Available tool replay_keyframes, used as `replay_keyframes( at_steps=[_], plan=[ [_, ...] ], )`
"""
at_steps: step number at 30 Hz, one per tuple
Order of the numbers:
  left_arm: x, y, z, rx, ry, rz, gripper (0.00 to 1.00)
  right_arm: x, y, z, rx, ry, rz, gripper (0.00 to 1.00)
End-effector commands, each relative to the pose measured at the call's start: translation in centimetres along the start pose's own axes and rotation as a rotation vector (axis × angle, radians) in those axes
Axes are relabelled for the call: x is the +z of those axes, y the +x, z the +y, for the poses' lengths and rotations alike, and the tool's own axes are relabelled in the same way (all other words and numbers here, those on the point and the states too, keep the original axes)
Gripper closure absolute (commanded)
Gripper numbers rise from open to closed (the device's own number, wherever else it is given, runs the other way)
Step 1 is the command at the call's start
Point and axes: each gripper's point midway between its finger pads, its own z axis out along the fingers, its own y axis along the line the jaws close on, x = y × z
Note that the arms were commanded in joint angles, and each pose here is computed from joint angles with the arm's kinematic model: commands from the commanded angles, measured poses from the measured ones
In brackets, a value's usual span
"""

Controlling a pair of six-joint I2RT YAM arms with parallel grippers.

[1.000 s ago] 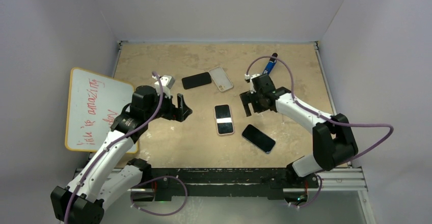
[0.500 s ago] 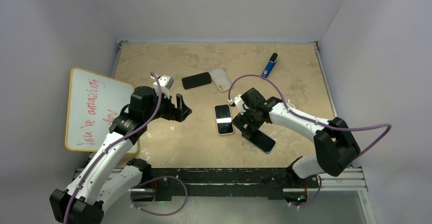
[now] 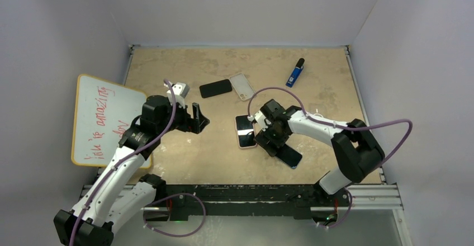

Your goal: Put the phone into the phone case

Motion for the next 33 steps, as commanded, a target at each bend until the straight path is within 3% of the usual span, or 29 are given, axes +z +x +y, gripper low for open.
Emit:
replay_keyframes(
  at_steps=[1, 9, 22, 33],
  plan=[
    [-0.6, -1.8, -0.3, 0.023, 0.002, -0.056, 0.12, 0.2, 0.3, 0.5, -0.034, -0.026, 0.071, 0.01],
    [-0.5, -1.8, -0.3, 0.023, 0.002, -0.052, 0.12, 1.1, 1.1, 0.1, -0.007, -0.005, 0.124, 0.08],
    [-0.7, -2.1, 1.5, -0.014, -0.116, -0.063, 0.10, 1.4, -4.2, -2.1, 0.144, 0.101, -0.062, 0.36],
    [3.8, -4.6, 3.3, -0.227, -0.230, -0.070, 0.16, 0.0, -7.7, -5.4, 0.412, 0.158, -0.213, 0.38]
  ],
)
